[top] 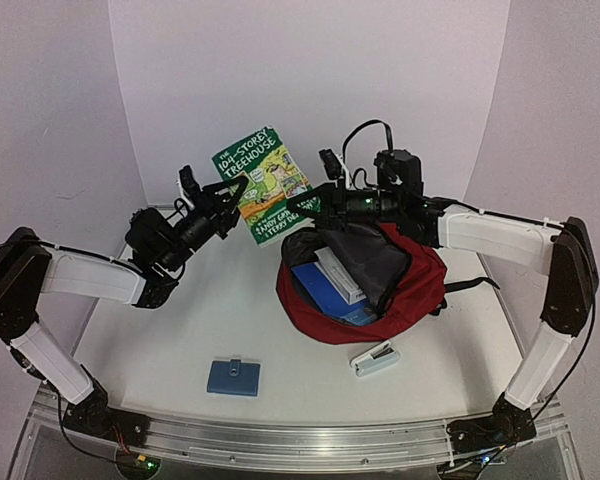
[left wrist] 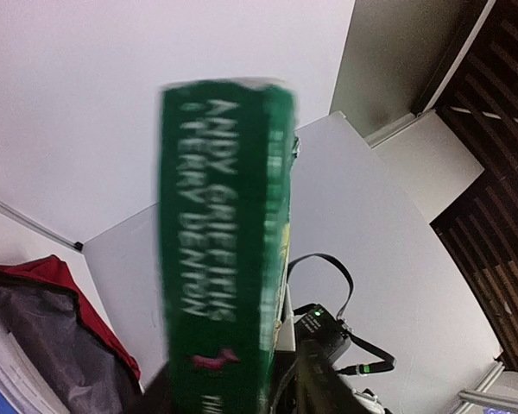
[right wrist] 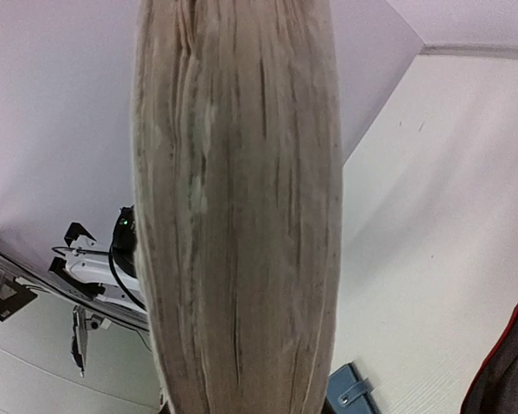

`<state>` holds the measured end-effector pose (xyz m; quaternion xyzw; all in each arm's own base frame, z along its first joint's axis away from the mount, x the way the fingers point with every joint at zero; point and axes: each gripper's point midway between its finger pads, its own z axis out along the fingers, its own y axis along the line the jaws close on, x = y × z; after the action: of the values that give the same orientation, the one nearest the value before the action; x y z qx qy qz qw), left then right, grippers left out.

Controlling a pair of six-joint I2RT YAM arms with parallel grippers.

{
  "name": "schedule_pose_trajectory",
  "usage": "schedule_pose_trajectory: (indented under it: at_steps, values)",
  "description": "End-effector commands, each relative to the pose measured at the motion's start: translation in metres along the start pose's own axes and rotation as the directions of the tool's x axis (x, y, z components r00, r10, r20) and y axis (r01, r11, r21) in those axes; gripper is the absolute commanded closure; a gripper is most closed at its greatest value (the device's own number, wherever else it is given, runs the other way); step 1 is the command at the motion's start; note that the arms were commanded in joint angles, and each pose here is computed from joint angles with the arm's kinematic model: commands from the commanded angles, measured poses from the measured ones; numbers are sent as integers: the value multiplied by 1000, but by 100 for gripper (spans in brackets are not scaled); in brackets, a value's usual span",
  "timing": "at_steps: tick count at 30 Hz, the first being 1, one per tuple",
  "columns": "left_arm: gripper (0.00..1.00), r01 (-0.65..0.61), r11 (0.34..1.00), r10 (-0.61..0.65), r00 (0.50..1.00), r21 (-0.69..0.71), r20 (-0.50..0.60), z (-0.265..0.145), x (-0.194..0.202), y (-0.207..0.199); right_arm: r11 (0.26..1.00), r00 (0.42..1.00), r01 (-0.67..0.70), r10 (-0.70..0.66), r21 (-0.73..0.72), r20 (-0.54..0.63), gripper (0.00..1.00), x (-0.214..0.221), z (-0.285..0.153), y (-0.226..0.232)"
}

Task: Pack the student bag
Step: Pick up the book from the center of the board.

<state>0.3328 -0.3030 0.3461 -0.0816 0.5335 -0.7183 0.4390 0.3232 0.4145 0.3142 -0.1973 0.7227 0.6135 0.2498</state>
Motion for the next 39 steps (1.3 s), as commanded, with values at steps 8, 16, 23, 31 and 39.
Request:
schedule_pose_trajectory:
  at_steps: [8,16,23,31,39]
  values:
    - [5,-263,961,221,913,-82,-342,-18,32,-30,957,958,275,-280,-87,-53,100,24,-67,52]
    - [3,-389,920,244,678,-56,-693,-60,80,-27,907,852,418,-411,-51,-325,100,106,-108,32]
    - [6,-387,921,254,523,39,-814,-83,102,-40,910,806,394,-409,-127,-429,100,140,-125,38]
    - [7,-333,935,263,427,120,-865,-84,144,-41,916,772,364,-397,-168,-495,100,154,-116,36]
    - [16,-294,944,259,368,153,-893,-87,169,-33,914,743,354,-405,-201,-533,100,161,-111,42]
